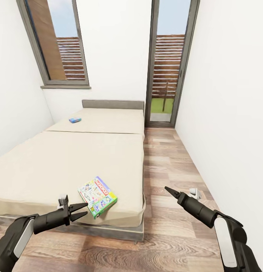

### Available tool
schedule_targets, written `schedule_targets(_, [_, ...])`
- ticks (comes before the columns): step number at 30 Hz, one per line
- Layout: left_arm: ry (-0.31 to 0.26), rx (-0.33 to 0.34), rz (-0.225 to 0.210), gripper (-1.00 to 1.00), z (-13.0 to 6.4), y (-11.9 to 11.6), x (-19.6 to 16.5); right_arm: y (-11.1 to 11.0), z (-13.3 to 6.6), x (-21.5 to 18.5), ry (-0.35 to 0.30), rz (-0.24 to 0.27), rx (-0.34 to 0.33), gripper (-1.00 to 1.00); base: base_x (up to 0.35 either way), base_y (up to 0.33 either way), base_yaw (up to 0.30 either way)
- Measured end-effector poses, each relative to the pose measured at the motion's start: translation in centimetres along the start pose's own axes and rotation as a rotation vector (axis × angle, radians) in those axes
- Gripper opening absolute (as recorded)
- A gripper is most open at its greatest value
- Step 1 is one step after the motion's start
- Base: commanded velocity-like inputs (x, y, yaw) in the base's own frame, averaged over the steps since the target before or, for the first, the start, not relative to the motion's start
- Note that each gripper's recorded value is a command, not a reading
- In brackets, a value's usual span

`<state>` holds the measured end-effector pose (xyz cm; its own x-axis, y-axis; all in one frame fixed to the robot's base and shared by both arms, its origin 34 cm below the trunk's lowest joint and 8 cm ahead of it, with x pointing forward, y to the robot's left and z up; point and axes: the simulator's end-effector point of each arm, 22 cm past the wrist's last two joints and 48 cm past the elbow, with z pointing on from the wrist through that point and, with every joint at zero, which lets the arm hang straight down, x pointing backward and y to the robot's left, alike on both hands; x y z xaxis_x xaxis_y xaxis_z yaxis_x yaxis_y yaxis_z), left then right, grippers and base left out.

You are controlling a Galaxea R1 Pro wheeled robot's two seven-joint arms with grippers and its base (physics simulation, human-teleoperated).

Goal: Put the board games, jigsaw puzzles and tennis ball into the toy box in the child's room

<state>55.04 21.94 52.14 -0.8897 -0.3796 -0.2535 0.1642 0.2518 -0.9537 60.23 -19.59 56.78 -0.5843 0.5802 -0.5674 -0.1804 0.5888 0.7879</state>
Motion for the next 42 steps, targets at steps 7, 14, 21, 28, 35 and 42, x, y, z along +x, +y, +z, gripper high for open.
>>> schedule_targets(7, [0.000, 0.000, 0.000, 1.00, 0.0, 0.0, 0.0, 0.0, 0.0, 0.0, 0.000, 0.000, 0.000, 1.00, 0.007, 0.000, 0.000])
schedule_targets(14, [0.000, 0.000, 0.000, 1.00, 0.0, 0.0, 0.0, 0.0, 0.0, 0.0, 0.000, 0.000, 0.000, 1.00, 0.001, 0.000, 0.000])
schedule_targets(21, [0.004, -0.007, -0.015, 1.00, 0.1, 1.0, 0.3, -0.9, 0.3, 0.6, 0.009, 0.009, 0.010, 1.00, 0.000, 0.000, 0.000])
schedule_targets(28, [0.010, -0.016, -0.037, 1.00, 0.3, 2.2, 0.6, -2.0, 0.7, 1.3, 0.024, 0.023, 0.023, 1.00, 0.000, 0.000, 0.000])
schedule_targets(35, [0.010, -0.016, -0.038, 1.00, 0.3, 2.2, 0.6, -2.0, 0.7, 1.3, 0.024, 0.023, 0.023, 1.00, 0.000, 0.000, 0.000])
schedule_targets(42, [0.010, -0.016, -0.037, 1.00, 0.3, 2.2, 0.6, -2.0, 0.7, 1.3, 0.024, 0.023, 0.023, 1.00, 0.000, 0.000, 0.000])
